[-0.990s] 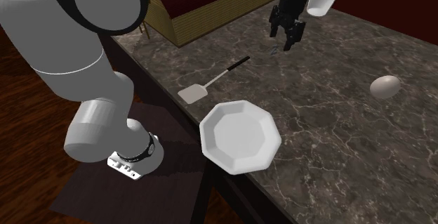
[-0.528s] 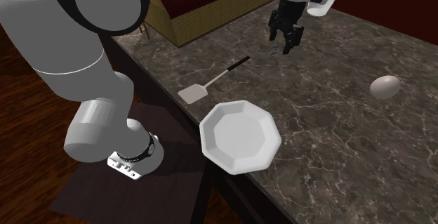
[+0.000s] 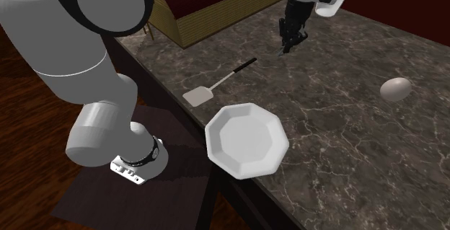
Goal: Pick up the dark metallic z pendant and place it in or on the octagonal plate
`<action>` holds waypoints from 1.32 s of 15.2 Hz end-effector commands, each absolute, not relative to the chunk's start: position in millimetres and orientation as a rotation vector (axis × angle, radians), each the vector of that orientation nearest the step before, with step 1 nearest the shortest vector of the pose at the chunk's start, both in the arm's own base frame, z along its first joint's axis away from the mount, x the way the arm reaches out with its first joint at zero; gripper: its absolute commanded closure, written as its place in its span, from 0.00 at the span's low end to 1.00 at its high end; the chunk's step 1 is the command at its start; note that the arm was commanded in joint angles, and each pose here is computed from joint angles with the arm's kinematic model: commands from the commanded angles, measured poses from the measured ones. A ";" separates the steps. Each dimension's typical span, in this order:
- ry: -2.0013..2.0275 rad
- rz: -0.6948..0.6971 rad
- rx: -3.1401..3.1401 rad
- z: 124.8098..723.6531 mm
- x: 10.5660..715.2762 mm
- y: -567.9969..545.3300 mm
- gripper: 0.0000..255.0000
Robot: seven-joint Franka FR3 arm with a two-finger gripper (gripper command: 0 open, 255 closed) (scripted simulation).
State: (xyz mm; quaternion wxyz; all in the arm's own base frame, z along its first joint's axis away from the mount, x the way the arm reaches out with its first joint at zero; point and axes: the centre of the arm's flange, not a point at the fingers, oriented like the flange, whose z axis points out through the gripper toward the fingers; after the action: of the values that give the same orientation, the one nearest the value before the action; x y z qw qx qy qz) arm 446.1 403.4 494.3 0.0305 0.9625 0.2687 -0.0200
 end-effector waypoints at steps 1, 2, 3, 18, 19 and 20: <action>0.829 -0.062 2.966 494.0 445.9 403.6 1.00; 0.829 -0.062 2.966 494.1 445.9 403.6 1.00; 0.829 -0.062 2.966 494.1 445.9 403.6 1.00; 0.829 -0.062 2.966 567.9 445.9 403.5 1.00; 0.829 -0.062 2.966 573.2 445.9 403.5 1.00; 0.829 -0.062 2.966 578.5 445.9 403.5 1.00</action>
State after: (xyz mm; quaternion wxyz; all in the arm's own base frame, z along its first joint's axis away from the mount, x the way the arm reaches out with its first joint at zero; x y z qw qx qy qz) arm 445.6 404.5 572.8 0.0304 0.9625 0.2690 -0.0199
